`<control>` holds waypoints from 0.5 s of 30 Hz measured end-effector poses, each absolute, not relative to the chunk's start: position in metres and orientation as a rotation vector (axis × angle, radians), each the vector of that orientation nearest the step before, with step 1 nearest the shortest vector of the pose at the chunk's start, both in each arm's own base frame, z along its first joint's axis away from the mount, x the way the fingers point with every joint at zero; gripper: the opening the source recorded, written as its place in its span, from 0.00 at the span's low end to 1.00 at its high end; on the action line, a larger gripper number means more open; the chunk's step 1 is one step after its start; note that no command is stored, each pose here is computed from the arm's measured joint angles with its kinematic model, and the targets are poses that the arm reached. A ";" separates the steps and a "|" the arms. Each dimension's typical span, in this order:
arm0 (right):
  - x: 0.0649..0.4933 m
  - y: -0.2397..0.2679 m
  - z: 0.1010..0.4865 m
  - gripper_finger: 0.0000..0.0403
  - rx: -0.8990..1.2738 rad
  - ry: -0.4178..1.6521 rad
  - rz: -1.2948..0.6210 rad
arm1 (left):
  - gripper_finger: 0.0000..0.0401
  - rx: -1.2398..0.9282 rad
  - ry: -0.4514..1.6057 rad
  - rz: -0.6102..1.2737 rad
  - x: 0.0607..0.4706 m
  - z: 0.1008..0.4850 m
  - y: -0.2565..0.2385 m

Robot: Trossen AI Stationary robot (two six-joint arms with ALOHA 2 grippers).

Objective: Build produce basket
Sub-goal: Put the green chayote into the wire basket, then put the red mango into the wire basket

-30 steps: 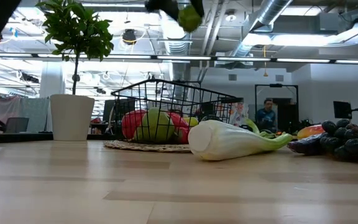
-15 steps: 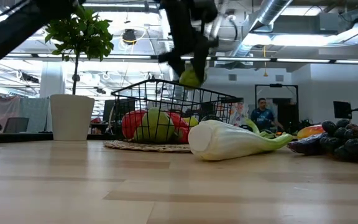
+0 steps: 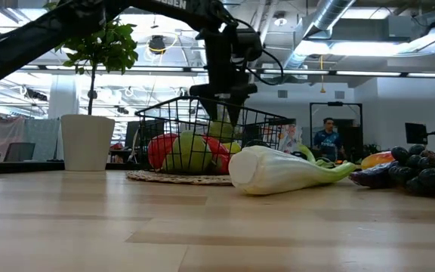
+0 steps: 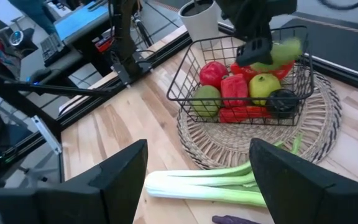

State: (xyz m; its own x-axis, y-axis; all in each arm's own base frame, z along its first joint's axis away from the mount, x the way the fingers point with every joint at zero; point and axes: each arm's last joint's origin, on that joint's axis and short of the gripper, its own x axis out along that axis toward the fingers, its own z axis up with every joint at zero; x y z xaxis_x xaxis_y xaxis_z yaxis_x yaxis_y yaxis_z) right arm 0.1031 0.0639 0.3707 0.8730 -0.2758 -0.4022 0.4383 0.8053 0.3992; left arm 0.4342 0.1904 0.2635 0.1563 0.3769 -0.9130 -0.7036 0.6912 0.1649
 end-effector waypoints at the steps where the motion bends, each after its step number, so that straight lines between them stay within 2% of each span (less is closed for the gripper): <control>1: 0.103 0.063 0.370 0.76 0.502 0.338 -0.396 | 0.78 -0.321 1.192 0.793 0.434 0.262 0.190; 10: 0.103 0.057 0.367 0.76 0.504 0.358 -0.454 | 0.86 -0.309 1.230 0.723 0.434 0.260 0.188; 15: 0.097 0.050 0.352 0.76 0.581 0.463 -0.596 | 0.87 -0.359 1.171 0.609 0.434 0.282 0.181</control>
